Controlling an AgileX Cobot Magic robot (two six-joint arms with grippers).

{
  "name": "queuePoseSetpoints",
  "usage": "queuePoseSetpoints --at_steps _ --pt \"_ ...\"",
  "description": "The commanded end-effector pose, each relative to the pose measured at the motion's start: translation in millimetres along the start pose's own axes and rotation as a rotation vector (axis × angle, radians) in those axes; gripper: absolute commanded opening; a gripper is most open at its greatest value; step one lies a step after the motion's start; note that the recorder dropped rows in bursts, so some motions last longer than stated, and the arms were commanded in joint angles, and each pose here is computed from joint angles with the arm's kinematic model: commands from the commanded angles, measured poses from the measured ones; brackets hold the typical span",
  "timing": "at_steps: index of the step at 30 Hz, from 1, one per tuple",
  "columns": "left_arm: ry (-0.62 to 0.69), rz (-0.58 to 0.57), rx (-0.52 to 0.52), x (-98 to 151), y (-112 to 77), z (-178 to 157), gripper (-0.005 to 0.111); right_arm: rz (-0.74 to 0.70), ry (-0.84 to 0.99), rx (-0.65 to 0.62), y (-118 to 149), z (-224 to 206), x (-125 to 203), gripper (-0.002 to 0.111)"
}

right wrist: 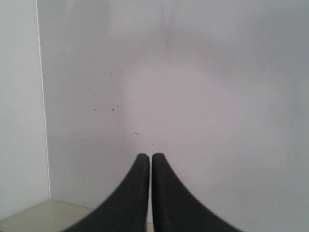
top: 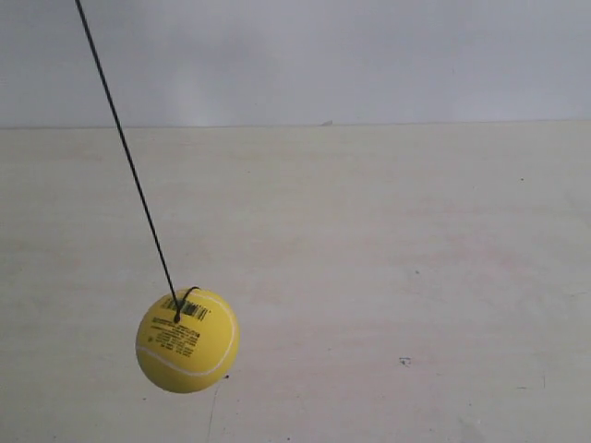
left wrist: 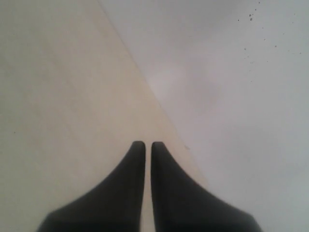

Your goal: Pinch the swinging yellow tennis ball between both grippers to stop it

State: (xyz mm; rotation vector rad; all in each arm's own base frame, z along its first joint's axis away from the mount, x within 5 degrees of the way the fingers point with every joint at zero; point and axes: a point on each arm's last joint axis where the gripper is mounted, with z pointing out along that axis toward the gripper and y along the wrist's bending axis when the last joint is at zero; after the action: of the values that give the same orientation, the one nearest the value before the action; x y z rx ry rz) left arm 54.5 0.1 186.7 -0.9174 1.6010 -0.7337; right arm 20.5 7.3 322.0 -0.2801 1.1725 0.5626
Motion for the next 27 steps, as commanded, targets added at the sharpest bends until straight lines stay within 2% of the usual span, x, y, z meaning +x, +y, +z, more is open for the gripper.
queuePoseSetpoints --at_steps 1,4,7,10,13,27 --pt "-0.006 0.1 -0.005 -0.1 1.0 0.0 0.005 0.004 -0.002 0.007 -0.8 -1.2 -0.6 0.0" --pt "-0.005 0.342 -0.006 -0.1 1.0 0.0 0.005 0.004 -0.005 0.003 -0.5 -1.2 -0.8 0.0" --pt "-0.002 0.684 -0.008 0.0 1.2 0.0 0.005 0.004 -0.005 0.003 -0.5 -1.2 -0.8 0.0" --pt "-0.001 0.976 -0.009 0.0 1.2 0.0 0.005 0.004 -0.005 0.003 -0.5 -1.2 -0.8 0.0" --pt "0.0 1.183 -0.009 0.0 1.2 0.0 0.005 0.004 -0.005 0.003 -0.5 -1.2 -0.8 0.0" --pt "0.0 1.205 -0.009 0.0 1.2 0.0 0.005 0.004 -0.005 0.003 -0.5 -1.2 -0.8 0.0"
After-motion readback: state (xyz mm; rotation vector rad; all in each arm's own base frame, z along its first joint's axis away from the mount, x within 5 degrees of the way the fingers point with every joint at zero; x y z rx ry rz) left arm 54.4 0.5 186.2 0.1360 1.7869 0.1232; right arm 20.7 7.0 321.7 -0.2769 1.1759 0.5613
